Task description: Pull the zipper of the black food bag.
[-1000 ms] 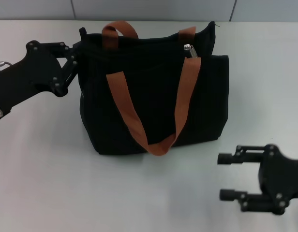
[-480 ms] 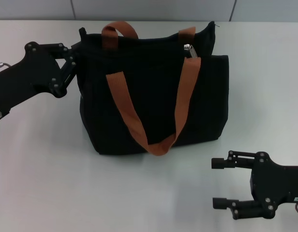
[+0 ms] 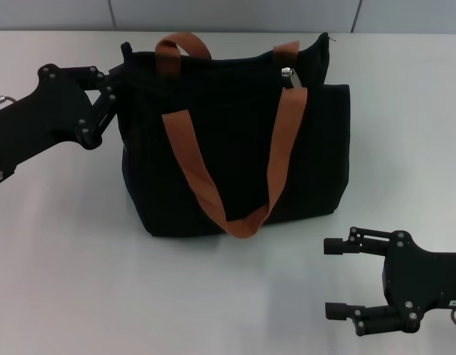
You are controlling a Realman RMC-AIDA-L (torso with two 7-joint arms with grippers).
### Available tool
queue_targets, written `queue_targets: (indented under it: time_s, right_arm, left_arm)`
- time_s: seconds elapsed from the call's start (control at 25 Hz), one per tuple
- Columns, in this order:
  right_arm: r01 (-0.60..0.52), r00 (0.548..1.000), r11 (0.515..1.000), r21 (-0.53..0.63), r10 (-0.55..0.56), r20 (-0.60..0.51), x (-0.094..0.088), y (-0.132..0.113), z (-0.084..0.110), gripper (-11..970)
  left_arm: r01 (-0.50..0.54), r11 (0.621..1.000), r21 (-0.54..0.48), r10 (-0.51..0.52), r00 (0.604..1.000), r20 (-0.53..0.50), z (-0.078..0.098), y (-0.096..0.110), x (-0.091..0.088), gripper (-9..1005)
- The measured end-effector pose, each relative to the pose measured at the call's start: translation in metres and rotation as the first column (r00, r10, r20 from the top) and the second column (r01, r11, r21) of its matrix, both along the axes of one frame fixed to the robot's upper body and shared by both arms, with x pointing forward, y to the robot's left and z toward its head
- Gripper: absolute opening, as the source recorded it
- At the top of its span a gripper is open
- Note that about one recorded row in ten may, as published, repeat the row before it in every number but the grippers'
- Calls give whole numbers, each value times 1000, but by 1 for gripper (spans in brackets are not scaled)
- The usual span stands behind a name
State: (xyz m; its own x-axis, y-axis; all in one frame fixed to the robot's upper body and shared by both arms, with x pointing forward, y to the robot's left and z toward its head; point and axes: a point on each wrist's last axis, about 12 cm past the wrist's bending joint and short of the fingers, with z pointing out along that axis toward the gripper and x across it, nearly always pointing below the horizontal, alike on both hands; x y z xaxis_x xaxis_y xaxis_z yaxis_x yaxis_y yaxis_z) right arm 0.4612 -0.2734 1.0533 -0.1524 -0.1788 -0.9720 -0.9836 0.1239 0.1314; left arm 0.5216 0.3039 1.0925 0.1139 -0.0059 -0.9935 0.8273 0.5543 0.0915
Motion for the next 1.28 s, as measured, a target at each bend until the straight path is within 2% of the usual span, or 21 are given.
queue_targets:
  time_s: [0.24, 0.4, 0.56, 0.6, 0.72, 0.84, 0.88, 1.04, 1.16, 1.2, 1.24, 1.28]
  right_arm:
    - [9, 1000, 1000, -5, -9, -4, 0, 0, -2, 826]
    - [11, 1000, 1000, -4, -11, -9, 0, 0, -2, 826]
    - [14, 1000, 1000, -5, -14, -9, 0, 0, -2, 826]
    - [16, 1000, 1000, -6, -16, -9, 1, 0, -2, 826]
    - [21, 1000, 1000, -10, -21, -10, 1, -1, -2, 826]
    - [23, 1000, 1000, -10, -23, -11, 1, -1, -2, 826]
    - [24, 1000, 1000, -10, -24, -12, 1, -1, -2, 826]
    - [27, 999, 1000, -9, -27, -17, 2, -1, -2, 826]
    - [28, 999, 1000, -9, -28, -18, 2, -1, -2, 826]
    - [28, 999, 1000, -9, -28, -18, 2, -1, -2, 826]
    - [31, 999, 999, -9, -31, -18, 2, -1, -2, 826]
    - [31, 999, 999, -9, -31, -18, 2, -1, -2, 826]
  left_arm:
    - [1, 1000, -16, -1, 1000, -27, 1, 2, 0, 42]
    - [18, 1000, -16, -19, 997, -77, 6, 10, 0, 64]
    - [67, 998, -8, -67, 989, -131, 20, 28, -4, 153]
    - [103, 995, 0, -102, 980, -168, 29, 36, -5, 175]
    - [206, 979, -8, -201, 947, -250, 43, 45, -10, 241]
    - [233, 972, -19, -230, 938, -259, 46, 45, -12, 415]
    - [304, 951, -48, -305, 913, -271, 52, 42, -16, 473]
    - [327, 943, -54, -329, 903, -276, 51, 39, -18, 593]
    - [390, 919, -50, -388, 879, -278, 36, 24, -27, 683]
    - [390, 919, -50, -388, 879, -278, 36, 24, -27, 754]
    - [424, 904, -51, -421, 863, -279, 28, 15, -32, 826]
    - [436, 898, -51, -433, 858, -278, 24, 12, -34, 826]
